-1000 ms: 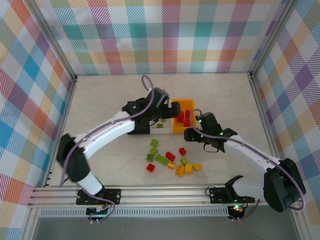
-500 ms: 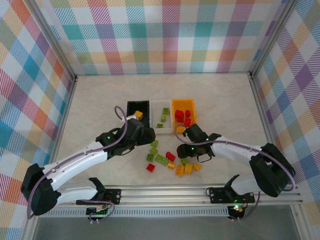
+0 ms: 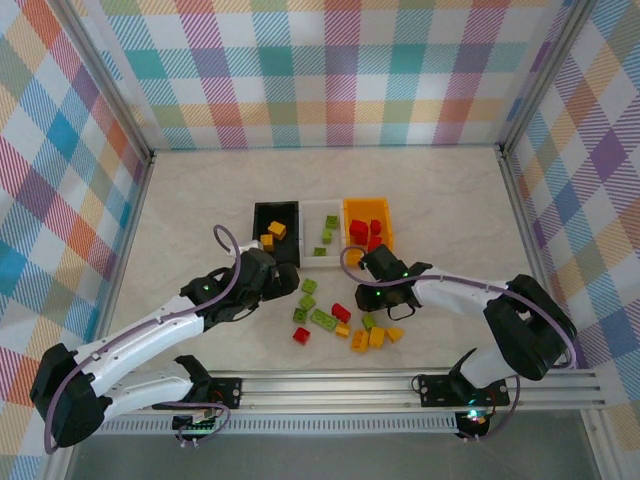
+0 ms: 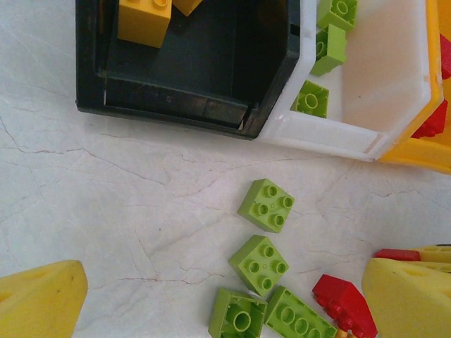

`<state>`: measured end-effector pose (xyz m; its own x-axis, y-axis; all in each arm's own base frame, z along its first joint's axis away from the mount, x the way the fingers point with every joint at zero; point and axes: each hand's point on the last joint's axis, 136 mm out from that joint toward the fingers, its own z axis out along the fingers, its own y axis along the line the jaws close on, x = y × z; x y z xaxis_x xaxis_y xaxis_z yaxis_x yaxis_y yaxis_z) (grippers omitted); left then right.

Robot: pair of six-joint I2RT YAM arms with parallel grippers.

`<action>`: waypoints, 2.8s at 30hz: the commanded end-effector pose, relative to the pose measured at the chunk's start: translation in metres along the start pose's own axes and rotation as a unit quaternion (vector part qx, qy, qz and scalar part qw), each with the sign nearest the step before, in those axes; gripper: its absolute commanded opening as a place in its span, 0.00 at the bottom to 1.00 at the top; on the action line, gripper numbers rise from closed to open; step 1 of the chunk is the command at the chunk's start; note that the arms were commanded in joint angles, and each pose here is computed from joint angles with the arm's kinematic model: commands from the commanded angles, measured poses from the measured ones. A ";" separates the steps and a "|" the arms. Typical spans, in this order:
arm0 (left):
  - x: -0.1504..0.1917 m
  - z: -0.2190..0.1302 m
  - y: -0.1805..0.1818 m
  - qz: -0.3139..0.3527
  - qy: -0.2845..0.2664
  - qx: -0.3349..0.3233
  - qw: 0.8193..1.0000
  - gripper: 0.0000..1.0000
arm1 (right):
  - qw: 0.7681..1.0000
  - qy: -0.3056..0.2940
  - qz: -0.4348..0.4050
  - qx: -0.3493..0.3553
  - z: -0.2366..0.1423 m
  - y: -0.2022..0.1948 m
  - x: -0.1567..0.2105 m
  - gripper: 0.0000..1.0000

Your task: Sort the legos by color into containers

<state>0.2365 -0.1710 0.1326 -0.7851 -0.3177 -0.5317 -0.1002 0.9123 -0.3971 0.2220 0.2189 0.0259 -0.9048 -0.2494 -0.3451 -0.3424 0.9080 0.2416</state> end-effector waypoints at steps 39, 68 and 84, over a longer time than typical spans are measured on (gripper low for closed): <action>0.020 0.019 -0.020 0.088 0.094 0.006 0.992 0.92 | 0.979 -0.189 0.059 0.058 -0.086 -0.038 -0.177 0.70; 0.054 0.131 -0.035 0.284 0.154 -0.137 0.937 0.45 | 0.972 -0.213 0.072 0.069 -0.108 -0.052 -0.132 0.72; -0.022 0.069 -0.097 0.173 0.057 -0.017 0.983 0.33 | 0.970 -0.218 0.084 0.068 -0.107 -0.056 -0.123 0.72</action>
<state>0.2828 -0.2642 0.1070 -0.8533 0.1447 -0.5010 0.2189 0.9714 -0.0922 0.3242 0.1646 0.1497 -0.7520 0.0130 -0.6590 -0.1556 0.9680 0.1967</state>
